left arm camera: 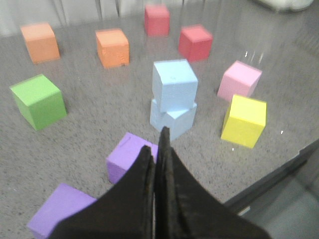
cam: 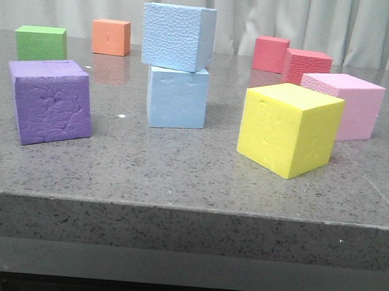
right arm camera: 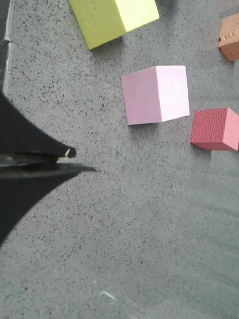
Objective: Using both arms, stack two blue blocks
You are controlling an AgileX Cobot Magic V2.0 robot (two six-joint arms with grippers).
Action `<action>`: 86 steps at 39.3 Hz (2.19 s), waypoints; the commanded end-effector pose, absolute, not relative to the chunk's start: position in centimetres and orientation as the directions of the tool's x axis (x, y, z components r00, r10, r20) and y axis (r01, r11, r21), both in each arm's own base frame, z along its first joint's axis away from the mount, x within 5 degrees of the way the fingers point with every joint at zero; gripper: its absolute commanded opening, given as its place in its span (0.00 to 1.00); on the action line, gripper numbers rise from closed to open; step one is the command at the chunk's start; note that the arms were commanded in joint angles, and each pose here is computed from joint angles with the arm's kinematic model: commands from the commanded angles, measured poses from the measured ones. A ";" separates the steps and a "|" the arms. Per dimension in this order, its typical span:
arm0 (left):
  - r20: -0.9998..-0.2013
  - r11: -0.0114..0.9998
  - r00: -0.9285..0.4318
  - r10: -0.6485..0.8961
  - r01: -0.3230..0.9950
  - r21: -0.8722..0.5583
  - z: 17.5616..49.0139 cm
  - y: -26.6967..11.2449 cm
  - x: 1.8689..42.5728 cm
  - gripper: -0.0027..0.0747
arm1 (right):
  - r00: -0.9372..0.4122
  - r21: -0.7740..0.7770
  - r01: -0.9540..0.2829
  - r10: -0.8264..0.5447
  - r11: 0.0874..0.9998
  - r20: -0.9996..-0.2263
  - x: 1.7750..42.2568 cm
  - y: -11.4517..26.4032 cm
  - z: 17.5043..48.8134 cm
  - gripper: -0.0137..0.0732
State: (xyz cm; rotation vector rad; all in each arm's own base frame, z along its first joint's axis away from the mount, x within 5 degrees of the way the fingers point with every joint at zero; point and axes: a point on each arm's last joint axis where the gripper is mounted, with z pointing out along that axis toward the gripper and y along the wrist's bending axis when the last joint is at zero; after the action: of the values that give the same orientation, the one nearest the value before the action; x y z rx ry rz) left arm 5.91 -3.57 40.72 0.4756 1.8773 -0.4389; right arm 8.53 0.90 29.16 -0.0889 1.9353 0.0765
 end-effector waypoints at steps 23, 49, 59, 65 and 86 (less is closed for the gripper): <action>-0.999 0.867 -0.048 0.005 0.498 -0.019 40.9 0.9 1.6 0.01 | -0.275 0.002 -0.119 -0.031 0.993 -0.961 8.8 1.1 30.5 0.08; -0.999 0.867 -0.048 0.005 0.498 -0.019 40.9 0.9 1.6 0.01 | -0.275 0.002 -0.119 -0.031 0.993 -0.961 8.8 1.1 30.5 0.08; -0.999 0.844 0.002 0.038 0.535 0.033 39.4 0.1 1.9 0.01 | -0.275 0.002 -0.119 -0.031 0.993 -0.961 8.8 1.1 30.5 0.08; -0.999 0.823 0.040 0.016 0.567 0.036 37.7 -0.1 1.5 0.01 | -0.276 0.002 -0.118 -0.031 0.993 -0.961 8.8 1.1 30.5 0.08; -0.997 0.942 0.056 -0.060 0.334 -0.038 28.6 -1.1 2.4 0.01 | -0.276 0.002 -0.118 -0.031 0.993 -0.961 8.8 1.1 30.5 0.08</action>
State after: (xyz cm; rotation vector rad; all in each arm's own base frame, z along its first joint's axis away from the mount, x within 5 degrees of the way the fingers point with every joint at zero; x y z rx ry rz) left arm 2.39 -1.17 28.02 0.3052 1.6077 -0.3107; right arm 8.53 0.90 29.16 -0.0889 1.9353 0.0765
